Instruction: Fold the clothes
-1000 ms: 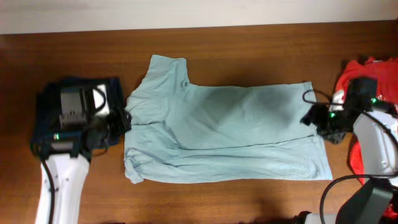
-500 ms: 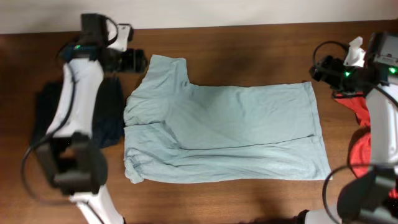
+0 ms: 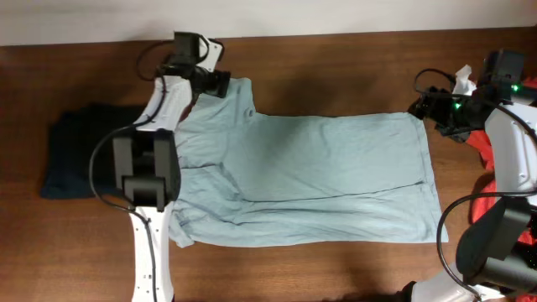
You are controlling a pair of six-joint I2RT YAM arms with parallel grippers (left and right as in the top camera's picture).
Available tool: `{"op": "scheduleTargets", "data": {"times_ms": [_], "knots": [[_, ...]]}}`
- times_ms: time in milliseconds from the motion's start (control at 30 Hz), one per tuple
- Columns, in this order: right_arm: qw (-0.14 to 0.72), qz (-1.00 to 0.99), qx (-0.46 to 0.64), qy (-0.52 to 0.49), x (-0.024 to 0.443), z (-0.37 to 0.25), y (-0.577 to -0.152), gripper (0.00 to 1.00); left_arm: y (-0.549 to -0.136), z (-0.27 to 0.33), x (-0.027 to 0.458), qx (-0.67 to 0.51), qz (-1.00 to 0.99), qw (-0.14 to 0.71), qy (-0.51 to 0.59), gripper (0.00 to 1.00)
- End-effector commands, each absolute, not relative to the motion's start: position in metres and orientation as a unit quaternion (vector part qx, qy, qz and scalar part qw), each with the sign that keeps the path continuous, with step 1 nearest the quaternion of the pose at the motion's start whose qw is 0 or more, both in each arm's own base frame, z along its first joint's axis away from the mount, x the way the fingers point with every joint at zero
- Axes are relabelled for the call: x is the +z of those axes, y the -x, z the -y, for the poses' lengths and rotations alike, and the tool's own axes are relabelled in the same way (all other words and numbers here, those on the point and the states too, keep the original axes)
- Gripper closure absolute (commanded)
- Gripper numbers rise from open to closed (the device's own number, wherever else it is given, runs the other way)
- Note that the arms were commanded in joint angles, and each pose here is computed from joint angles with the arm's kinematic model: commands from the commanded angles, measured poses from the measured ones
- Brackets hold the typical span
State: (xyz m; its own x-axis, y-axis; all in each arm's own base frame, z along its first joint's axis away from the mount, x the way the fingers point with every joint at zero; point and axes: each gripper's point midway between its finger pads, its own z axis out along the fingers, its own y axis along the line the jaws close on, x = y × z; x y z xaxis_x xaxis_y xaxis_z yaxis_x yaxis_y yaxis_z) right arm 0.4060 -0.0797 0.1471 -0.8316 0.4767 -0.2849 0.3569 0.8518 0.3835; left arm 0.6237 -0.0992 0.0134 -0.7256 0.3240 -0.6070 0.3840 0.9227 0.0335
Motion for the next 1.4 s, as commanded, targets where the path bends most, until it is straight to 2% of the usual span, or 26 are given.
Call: {"op": "scheduleTargets", "data": {"times_ms": [0, 33, 133, 267, 300, 333, 567, 633, 667, 800, 900, 1100, 1133, 1233, 1367], "knots": [[0.197, -0.947, 0.141, -0.208, 0.151, 0.084, -0.407, 0.18, -0.63, 0.091, -0.001, -0.019, -0.929, 0.314, -0.194, 0.18], [0.199, -0.948, 0.136, -0.209, 0.151, 0.086, -0.408, 0.18, -0.629, 0.091, -0.004, -0.02, -0.93, 0.311, -0.194, 0.22], [0.208, -0.947, 0.129, -0.209, 0.152, 0.089, -0.411, 0.18, -0.627, 0.089, -0.013, -0.015, -0.933, 0.303, -0.193, 0.46], [0.229, -0.945, 0.103, -0.21, 0.154, 0.1, -0.42, 0.17, -0.624, 0.089, -0.008, -0.016, -0.936, 0.295, -0.193, 0.9], [0.237, -0.944, 0.097, -0.21, 0.155, 0.104, -0.423, 0.17, -0.622, 0.089, -0.005, -0.018, -0.938, 0.288, -0.193, 0.98], [0.243, -0.943, 0.091, -0.21, 0.155, 0.106, -0.426, 0.17, -0.62, 0.089, -0.001, -0.02, -0.941, 0.279, -0.192, 1.0], [0.268, -0.937, 0.061, -0.215, 0.133, 0.128, -0.454, 0.19, -0.605, 0.089, 0.064, -0.024, -0.951, 0.245, -0.188, 1.0], [0.262, -0.938, 0.063, -0.218, 0.113, 0.132, -0.463, 0.34, -0.602, 0.091, 0.08, -0.025, -0.951, 0.243, -0.191, 1.0], [0.259, -0.939, 0.065, -0.219, 0.103, 0.134, -0.466, 0.36, -0.599, 0.094, 0.087, -0.026, -0.951, 0.242, -0.193, 1.0], [0.247, -0.941, 0.085, -0.215, 0.065, 0.132, -0.48, 0.35, -0.588, 0.105, 0.1, -0.029, -0.951, 0.229, -0.203, 1.0], [0.242, -0.942, 0.092, -0.214, 0.044, 0.132, -0.486, 0.31, -0.579, 0.117, 0.099, -0.034, -0.952, 0.215, -0.214, 1.0], [0.237, -0.946, 0.089, -0.202, 0.012, 0.133, -0.494, 0.3, -0.564, 0.14, 0.095, -0.039, -0.951, 0.195, -0.235, 1.0], [0.237, -0.946, 0.089, -0.202, 0.01, 0.133, -0.494, 0.34, -0.563, 0.142, 0.094, -0.038, -0.952, 0.193, -0.237, 1.0], [0.236, -0.946, 0.089, -0.202, 0.008, 0.133, -0.495, 0.6, -0.557, 0.143, 0.093, -0.038, -0.954, 0.182, -0.234, 1.0], [0.235, -0.946, 0.089, -0.203, 0.007, 0.134, -0.495, 0.81, -0.549, 0.13, 0.095, -0.021, -0.965, 0.163, -0.205, 1.0]]}}
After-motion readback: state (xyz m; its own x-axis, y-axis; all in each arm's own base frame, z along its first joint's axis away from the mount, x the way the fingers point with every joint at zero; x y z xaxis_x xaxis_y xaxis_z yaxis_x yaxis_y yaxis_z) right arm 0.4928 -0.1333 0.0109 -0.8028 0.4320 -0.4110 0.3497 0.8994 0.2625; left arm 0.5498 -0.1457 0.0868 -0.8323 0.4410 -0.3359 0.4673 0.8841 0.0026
